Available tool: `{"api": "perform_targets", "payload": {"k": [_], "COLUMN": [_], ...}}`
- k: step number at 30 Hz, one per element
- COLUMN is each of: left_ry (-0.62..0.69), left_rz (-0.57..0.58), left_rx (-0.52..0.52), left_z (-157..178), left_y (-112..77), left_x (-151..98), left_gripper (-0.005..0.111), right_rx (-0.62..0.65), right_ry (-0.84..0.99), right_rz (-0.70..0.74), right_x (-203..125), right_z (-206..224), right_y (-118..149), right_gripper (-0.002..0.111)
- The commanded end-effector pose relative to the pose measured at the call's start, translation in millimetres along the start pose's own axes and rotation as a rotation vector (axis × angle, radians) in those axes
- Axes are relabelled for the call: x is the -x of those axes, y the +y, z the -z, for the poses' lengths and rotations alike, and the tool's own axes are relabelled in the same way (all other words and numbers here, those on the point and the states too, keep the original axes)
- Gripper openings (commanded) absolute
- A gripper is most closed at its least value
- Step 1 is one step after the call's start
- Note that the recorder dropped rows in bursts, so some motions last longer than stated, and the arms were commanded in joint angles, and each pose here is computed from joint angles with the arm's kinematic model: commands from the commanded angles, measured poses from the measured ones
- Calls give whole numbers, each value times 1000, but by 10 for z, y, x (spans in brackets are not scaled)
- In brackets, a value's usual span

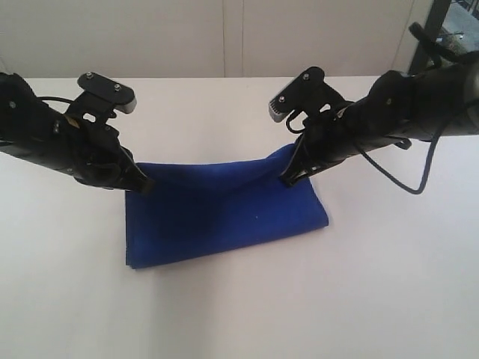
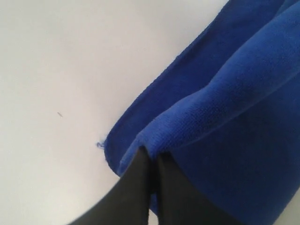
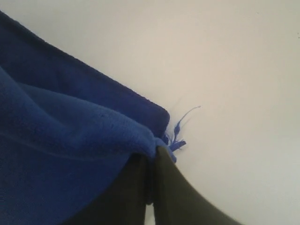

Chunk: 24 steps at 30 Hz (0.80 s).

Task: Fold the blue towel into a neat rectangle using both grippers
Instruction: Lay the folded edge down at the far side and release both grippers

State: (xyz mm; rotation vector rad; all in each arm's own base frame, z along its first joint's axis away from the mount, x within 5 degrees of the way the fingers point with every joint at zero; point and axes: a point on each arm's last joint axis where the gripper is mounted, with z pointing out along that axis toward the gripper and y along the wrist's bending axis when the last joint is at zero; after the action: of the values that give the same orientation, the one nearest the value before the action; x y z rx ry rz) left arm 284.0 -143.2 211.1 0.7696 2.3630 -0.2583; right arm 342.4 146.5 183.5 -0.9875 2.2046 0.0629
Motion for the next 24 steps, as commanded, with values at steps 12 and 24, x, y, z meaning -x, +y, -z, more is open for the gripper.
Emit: {"api": "perform_targets", "payload": {"k": [12,24], "left_ry": [-3,-1], "left_rz": [0,-2], "left_rx": [10,10], "left_z": [-31,-31], "left_y": [24,24], "left_x": [11,10], "left_gripper": [24,52], "right_rx": [-24,-71], "right_ry": [-17,-65], "right_rz": [-10,-13], "right_x": [3,47], "right_z": [-61,-57], "right_y": [-21,-64], "right_gripper": [18,45]}}
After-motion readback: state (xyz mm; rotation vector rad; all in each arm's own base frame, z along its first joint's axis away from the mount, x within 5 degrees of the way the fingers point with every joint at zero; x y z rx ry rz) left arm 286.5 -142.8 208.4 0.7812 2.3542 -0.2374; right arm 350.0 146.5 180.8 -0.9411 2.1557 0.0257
